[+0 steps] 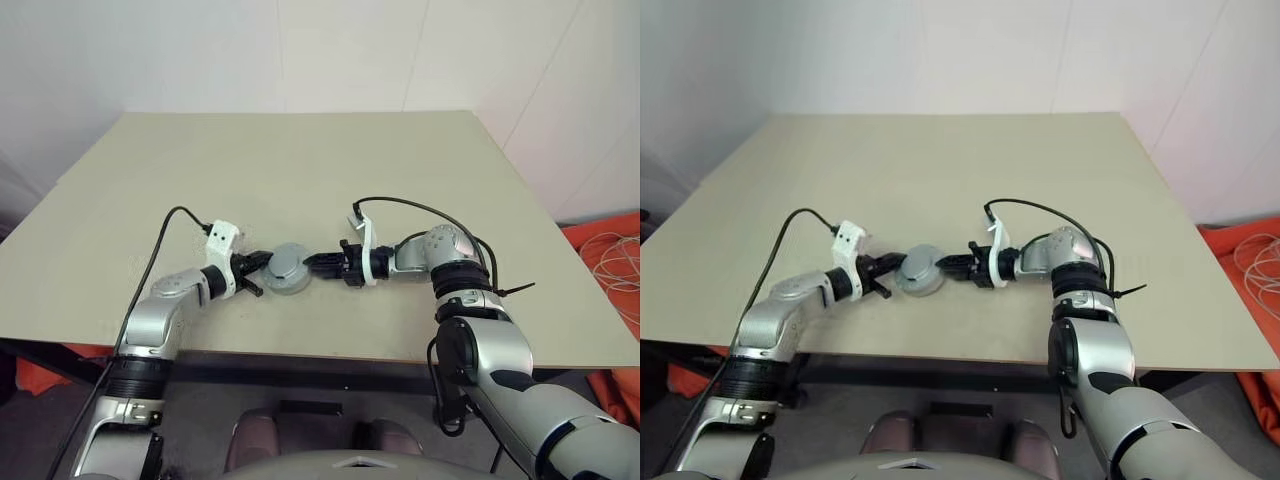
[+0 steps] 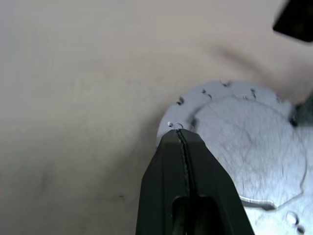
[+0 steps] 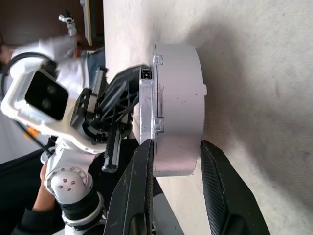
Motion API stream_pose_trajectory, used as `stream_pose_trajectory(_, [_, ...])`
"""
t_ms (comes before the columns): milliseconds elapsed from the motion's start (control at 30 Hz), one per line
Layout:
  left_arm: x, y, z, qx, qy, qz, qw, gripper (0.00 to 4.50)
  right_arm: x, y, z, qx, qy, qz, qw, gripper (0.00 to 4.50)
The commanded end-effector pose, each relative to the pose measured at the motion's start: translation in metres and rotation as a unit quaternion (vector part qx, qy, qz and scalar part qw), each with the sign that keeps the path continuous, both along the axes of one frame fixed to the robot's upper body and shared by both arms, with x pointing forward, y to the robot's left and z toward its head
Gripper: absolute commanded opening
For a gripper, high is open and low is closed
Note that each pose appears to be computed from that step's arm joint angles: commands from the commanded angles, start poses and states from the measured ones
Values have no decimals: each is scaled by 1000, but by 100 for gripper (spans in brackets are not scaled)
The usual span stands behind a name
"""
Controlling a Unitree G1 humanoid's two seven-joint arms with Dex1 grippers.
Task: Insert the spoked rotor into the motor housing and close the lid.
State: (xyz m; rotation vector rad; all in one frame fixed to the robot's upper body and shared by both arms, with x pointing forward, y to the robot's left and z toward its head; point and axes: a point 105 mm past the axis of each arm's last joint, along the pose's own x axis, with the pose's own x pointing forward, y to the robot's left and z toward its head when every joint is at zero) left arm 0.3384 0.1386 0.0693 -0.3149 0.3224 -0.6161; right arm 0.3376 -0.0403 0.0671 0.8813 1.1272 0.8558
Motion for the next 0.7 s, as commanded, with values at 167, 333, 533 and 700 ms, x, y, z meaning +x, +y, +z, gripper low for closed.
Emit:
stream_pose_trajectory(167, [-15, 31, 28, -135, 0, 68, 989, 0, 4, 10, 29, 52, -36, 10, 998, 117])
stream_pose_trajectory(333, [-28, 51, 17, -176, 39, 95, 979, 156, 5, 11, 36, 59, -44, 13, 997, 117])
stream_pose_trajectory(533, [-42, 53, 25, -296, 63, 78, 950, 356, 10, 6, 51, 65, -62, 11, 996, 117])
stream_pose_trajectory(700, [-58, 47, 32, -404, 88, 40, 910, 450, 17, 0, 69, 80, -79, 3, 994, 117])
